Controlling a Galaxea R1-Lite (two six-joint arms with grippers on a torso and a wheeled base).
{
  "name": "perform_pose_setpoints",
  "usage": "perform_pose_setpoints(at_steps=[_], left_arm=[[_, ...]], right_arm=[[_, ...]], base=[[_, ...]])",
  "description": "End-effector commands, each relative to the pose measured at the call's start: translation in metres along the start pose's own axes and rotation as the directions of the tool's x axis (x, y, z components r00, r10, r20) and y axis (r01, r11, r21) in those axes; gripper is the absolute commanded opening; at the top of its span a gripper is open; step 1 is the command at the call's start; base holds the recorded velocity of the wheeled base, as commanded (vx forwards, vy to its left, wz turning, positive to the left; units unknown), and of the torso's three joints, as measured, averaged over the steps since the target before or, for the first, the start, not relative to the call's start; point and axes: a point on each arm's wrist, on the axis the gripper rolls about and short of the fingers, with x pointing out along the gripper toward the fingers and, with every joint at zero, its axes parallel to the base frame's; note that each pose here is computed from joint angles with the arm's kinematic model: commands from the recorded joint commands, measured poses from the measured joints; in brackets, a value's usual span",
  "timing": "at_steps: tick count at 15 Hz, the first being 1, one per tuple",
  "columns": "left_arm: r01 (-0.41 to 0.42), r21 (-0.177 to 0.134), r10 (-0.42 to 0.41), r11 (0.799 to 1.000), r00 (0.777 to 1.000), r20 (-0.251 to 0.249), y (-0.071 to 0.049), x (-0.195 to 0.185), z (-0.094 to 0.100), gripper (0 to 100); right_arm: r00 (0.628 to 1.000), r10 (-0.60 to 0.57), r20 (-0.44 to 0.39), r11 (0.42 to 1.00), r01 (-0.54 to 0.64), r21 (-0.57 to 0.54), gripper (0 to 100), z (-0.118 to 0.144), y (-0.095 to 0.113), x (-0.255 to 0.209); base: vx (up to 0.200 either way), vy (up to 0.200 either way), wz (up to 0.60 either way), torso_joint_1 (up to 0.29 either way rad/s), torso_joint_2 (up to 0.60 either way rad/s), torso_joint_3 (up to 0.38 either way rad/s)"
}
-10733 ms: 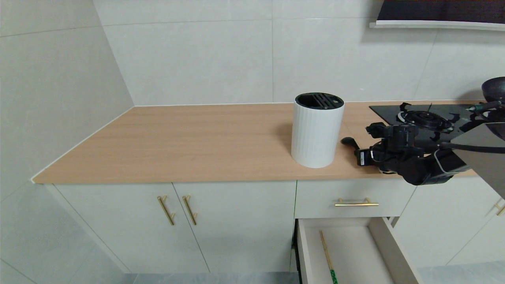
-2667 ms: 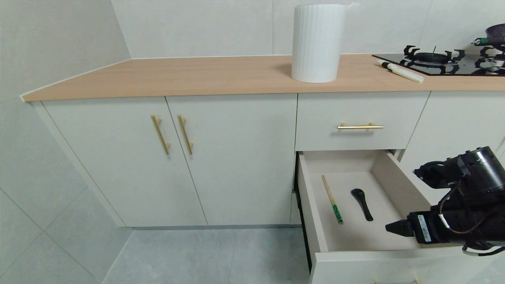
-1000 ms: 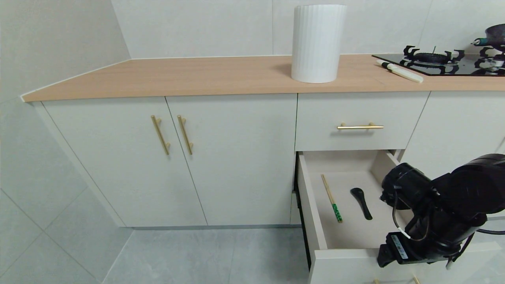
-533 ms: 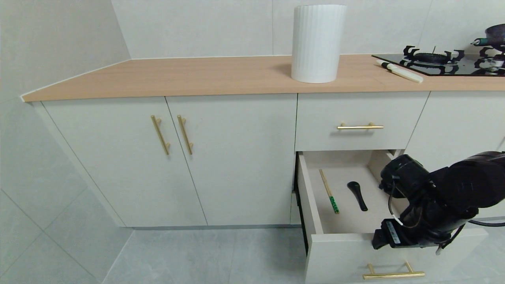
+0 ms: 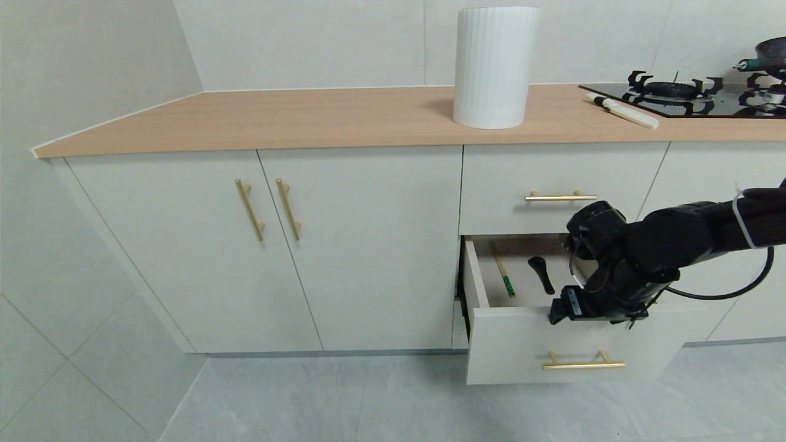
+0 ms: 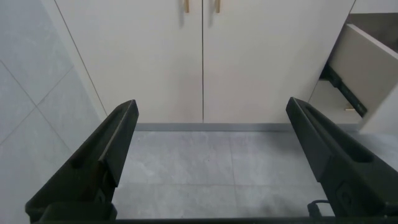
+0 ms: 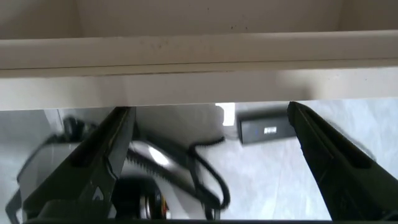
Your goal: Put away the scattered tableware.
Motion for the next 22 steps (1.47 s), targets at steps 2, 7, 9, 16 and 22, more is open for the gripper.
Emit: perform_pose_setpoints(at_steps=[2,7,9,16,22], left_arm=[[-0.001,-0.001,0.001,1.0,1.0,0.0,0.0,0.0,0.0,100],[-0.001,-0.001,0.001,1.0,1.0,0.0,0.0,0.0,0.0,100],[-0.001,0.001,0.001,1.0,1.0,0.0,0.0,0.0,0.0,100],[-0.001,-0.001,0.001,1.0,1.0,0.0,0.0,0.0,0.0,100],[-0.001,-0.001,0.001,1.0,1.0,0.0,0.0,0.0,0.0,100]], right_arm=[[1.0,-0.013,0.009,1.0,0.012,0.026,100,0.025,-0.001,0.032],[0.997,-0.01,0.08,0.998,0.005,0.064,100,0.057,-0.002,0.05],[0.995,-0.01,0.096,0.997,0.003,0.078,100,0.064,-0.004,0.055],[0.961,-0.022,0.276,0.988,-0.021,0.152,100,0.081,-0.018,0.086],[0.878,-0.067,0.474,0.98,-0.032,0.198,100,0.085,-0.015,0.11]], base=[[0.0,0.0,0.0,0.0,0.0,0.0],[0.0,0.0,0.0,0.0,0.0,0.0],[0.0,0.0,0.0,0.0,0.0,0.0],[0.0,0.0,0.0,0.0,0.0,0.0],[0.0,0.0,0.0,0.0,0.0,0.0]])
